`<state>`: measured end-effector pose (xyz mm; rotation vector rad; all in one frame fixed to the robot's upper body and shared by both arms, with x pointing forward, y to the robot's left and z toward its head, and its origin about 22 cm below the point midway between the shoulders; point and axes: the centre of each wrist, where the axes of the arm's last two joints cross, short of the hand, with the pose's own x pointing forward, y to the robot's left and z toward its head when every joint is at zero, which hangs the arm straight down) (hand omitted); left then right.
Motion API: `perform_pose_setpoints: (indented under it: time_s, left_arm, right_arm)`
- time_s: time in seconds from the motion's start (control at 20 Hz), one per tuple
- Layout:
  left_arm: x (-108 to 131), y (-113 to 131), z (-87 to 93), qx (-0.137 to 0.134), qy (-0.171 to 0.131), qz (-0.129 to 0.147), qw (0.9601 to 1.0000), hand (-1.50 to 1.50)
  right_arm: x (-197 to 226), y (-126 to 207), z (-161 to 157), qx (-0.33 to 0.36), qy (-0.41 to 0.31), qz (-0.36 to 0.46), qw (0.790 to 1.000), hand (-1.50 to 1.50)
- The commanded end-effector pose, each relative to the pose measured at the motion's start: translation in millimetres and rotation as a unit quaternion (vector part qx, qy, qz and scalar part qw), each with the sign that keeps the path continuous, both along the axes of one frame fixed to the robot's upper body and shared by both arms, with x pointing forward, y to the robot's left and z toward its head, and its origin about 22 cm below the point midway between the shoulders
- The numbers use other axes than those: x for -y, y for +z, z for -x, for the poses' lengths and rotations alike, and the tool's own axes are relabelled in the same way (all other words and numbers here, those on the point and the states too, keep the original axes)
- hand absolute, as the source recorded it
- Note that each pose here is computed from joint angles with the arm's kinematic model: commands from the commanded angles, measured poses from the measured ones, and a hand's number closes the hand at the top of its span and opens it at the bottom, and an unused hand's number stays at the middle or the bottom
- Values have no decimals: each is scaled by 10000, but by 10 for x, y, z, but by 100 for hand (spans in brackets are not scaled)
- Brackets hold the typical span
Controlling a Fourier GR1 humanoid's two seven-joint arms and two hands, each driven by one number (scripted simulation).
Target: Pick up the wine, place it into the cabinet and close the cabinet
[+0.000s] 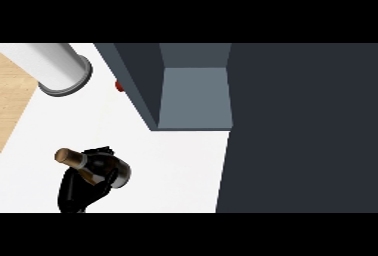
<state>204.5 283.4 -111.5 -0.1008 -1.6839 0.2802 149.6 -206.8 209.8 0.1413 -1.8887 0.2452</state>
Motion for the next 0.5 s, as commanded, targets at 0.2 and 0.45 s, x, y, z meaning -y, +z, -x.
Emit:
perform_pose_setpoints:
  time_s: [0.2, 0.45]
  left_arm:
    - [-87, -43, 8, 87, -410, -517, 9978, 150]
    - [-231, 139, -159, -14, -883, -355, 9955, 150]
  right_arm:
    - [103, 149, 342, 190, 119, -131, 9997, -150]
    - [60, 153, 392, 179, 120, -116, 9997, -150]
